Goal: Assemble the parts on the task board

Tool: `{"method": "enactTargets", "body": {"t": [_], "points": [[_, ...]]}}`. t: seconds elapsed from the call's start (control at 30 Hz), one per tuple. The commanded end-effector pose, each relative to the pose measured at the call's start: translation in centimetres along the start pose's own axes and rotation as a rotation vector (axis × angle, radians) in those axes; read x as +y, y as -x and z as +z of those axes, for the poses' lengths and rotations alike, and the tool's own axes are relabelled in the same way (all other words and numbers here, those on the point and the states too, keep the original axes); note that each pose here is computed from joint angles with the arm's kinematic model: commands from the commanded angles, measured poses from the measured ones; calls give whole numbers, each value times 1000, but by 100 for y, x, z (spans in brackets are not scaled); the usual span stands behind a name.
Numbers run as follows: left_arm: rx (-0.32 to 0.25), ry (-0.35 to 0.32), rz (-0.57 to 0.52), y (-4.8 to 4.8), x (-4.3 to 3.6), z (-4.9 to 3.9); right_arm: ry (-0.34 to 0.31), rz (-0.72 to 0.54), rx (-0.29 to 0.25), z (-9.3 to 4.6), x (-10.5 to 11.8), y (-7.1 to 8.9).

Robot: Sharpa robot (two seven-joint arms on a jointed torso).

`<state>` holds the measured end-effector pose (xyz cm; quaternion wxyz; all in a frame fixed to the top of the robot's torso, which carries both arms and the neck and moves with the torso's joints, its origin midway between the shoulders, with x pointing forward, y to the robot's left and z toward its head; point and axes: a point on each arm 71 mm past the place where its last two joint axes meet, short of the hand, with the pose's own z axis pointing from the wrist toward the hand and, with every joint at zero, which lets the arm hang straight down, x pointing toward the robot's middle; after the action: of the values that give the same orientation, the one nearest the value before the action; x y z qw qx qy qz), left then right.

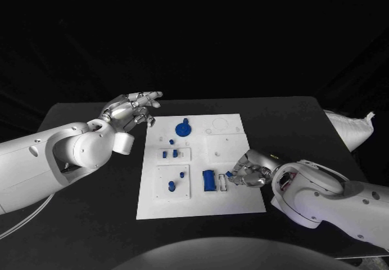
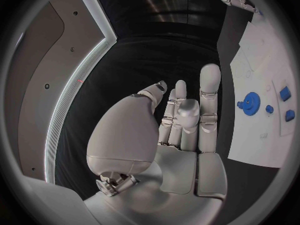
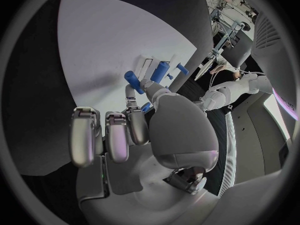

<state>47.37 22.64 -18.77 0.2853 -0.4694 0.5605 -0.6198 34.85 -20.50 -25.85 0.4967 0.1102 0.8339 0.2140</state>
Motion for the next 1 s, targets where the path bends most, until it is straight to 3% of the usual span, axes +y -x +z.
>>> {"method": "enactTargets", "body": {"t": [0.03, 1.0], "points": [[15, -11, -2, -24, -11, 2, -27, 32, 55, 20, 9, -70], [21, -12, -4, -44, -9, 6, -23, -7, 72, 165, 96, -168]]}}
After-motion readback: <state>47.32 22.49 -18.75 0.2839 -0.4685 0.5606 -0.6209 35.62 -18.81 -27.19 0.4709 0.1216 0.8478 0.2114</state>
